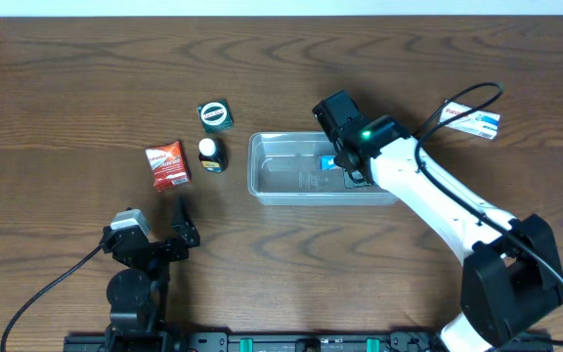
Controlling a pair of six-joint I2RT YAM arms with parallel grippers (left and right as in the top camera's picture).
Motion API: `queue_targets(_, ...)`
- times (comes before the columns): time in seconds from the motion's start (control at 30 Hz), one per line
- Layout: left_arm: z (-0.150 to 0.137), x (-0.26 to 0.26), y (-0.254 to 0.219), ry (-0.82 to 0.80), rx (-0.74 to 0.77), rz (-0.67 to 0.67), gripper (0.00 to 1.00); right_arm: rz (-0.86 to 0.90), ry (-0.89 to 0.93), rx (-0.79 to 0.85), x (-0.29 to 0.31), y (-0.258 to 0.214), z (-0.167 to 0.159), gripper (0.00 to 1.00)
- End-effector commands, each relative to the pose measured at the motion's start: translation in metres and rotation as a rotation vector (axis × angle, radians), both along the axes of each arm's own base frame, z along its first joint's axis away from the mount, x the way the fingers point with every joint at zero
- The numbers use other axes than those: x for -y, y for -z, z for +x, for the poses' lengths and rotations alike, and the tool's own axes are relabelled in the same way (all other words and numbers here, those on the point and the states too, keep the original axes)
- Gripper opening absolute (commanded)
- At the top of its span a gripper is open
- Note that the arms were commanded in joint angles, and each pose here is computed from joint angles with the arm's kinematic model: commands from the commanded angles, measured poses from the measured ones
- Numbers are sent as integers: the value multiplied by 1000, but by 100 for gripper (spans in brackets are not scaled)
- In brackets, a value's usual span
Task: Pack container
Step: 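Lower the blue box flat into the container and open the right gripper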
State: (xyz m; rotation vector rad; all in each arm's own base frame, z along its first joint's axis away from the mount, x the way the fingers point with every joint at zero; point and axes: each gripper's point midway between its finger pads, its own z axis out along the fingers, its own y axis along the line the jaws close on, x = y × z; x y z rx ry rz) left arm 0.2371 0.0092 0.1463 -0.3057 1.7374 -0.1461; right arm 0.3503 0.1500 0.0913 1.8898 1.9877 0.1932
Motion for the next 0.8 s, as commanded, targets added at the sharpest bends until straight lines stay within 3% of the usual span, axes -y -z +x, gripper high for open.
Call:
queue_targets(0.0, -2, -1, 15, -1, -46, 18, 98, -50, 34, 8, 10, 7, 6, 1)
queue_targets(0.17, -2, -1, 15, -1, -46, 18, 98, -58, 33, -6, 10, 13, 5, 1)
queue_targets(0.5, -2, -1, 15, -1, -46, 18, 98, -42, 10, -22, 5, 14, 3, 38)
queue_targets(0.77, -2, -1, 15, -1, -46, 18, 98, 3, -63, -55, -6, 13, -2, 36)
